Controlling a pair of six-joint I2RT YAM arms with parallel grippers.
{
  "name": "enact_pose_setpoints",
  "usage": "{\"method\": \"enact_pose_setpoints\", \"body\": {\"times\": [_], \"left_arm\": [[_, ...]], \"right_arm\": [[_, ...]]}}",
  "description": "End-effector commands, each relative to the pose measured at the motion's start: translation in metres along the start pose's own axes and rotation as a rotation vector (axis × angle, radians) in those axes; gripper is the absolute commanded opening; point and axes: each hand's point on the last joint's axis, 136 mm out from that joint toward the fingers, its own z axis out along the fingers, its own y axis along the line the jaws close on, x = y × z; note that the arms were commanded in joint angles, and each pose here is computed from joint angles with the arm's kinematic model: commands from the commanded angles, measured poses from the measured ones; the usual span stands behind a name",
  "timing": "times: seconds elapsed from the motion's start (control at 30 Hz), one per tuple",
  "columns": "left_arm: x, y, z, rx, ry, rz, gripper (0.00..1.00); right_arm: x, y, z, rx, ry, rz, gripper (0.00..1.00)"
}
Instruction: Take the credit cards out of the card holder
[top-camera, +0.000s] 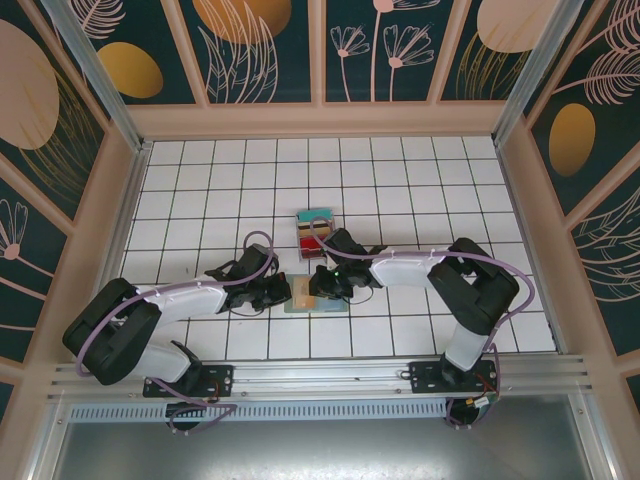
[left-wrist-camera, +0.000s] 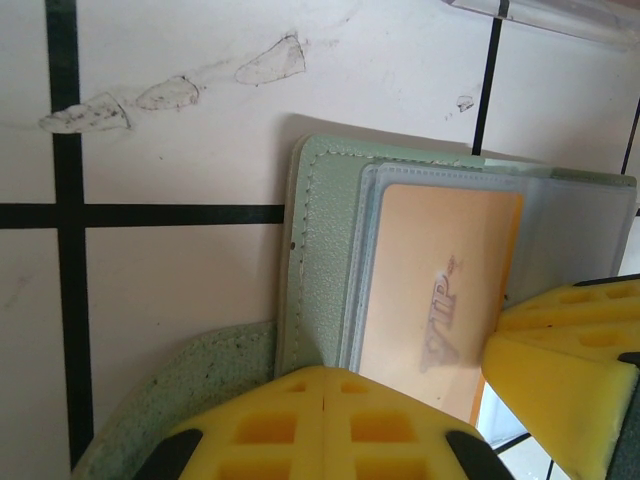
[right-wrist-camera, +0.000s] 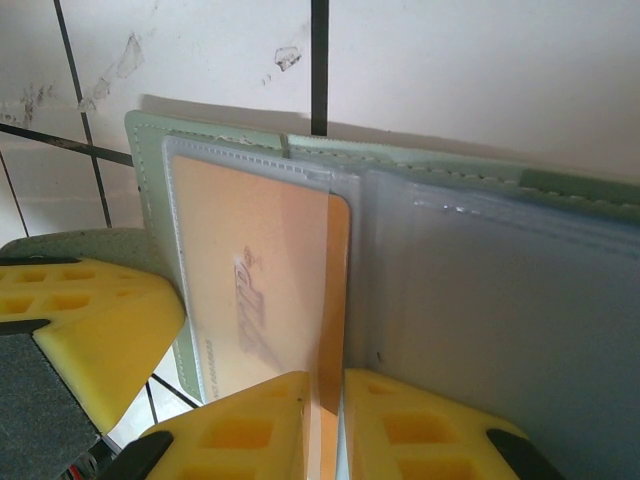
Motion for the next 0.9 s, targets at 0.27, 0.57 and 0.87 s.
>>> {"method": "enact_pose_setpoints", "body": {"times": [0.27, 0.57, 0.87], "left_arm": [[0.007, 0.005, 0.004, -0.01, 0.023, 0.006, 0.0], [0.008, 0.004, 0.004, -0.005, 0.03, 0.007, 0.0], [0.011, -0.003, 0.007, 0.008, 0.041, 0.015, 0.0]], "right_arm": [[0.005, -0.004, -0.008, 0.017, 0.004, -0.001, 0.18], [0.012, -0.009, 0.004, -0.007, 0.039, 0.015, 0.18], [0.008, 0.003, 0.009, -0.05, 0.052, -0.003, 0.17]]}}
